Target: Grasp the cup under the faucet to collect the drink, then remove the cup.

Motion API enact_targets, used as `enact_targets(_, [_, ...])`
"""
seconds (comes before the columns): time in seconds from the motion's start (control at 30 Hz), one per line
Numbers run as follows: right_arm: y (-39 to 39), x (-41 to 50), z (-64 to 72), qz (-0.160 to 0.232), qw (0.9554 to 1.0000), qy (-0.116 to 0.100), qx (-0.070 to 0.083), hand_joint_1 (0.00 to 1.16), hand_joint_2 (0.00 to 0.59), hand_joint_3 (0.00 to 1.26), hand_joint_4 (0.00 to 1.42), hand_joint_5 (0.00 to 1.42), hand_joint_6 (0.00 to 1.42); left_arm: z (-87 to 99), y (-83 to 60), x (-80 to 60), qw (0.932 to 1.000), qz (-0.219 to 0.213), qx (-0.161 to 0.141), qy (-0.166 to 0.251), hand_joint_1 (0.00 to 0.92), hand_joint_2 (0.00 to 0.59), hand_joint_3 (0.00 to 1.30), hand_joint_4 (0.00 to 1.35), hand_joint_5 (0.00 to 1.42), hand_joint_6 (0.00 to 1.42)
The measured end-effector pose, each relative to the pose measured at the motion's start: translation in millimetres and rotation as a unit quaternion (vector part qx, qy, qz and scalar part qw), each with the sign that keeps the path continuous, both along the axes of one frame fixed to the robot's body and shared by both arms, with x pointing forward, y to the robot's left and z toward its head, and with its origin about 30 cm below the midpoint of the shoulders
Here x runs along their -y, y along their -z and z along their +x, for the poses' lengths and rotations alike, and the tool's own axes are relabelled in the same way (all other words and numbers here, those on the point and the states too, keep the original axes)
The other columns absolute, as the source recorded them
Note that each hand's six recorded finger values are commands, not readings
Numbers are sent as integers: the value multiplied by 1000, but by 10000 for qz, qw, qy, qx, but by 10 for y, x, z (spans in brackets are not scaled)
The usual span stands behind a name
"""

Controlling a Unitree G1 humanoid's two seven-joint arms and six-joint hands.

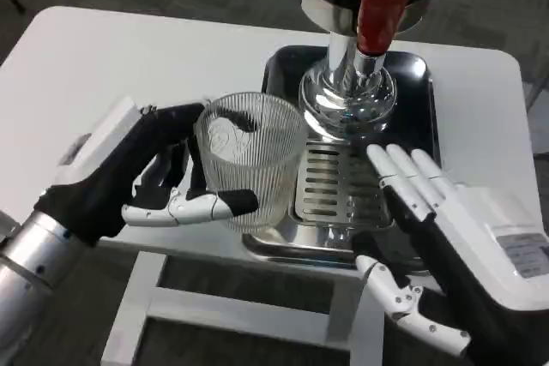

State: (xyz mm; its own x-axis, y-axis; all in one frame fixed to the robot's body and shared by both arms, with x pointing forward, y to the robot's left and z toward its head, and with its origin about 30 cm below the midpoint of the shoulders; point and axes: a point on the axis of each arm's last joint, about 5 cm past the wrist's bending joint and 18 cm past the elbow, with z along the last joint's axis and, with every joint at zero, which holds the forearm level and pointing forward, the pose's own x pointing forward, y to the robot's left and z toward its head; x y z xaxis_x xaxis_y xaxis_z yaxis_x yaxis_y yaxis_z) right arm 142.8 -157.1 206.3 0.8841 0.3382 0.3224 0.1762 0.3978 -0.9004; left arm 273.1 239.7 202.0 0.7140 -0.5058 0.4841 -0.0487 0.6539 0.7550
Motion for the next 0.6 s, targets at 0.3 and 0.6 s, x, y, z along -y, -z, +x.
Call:
enact_targets(0.3, [-28,110,-44,62,9992,392,42,108,524,0,0,0,50,130,46,109,9998,157,-132,-36,371,121,905,1060,1268,1424])
enact_targets(0.6, [-52,179,-88,258,9984,494,55,87,392,0,0,0,0,260,78,194,9992,278,-239,-129,373,126,905,1060,1268,1424])
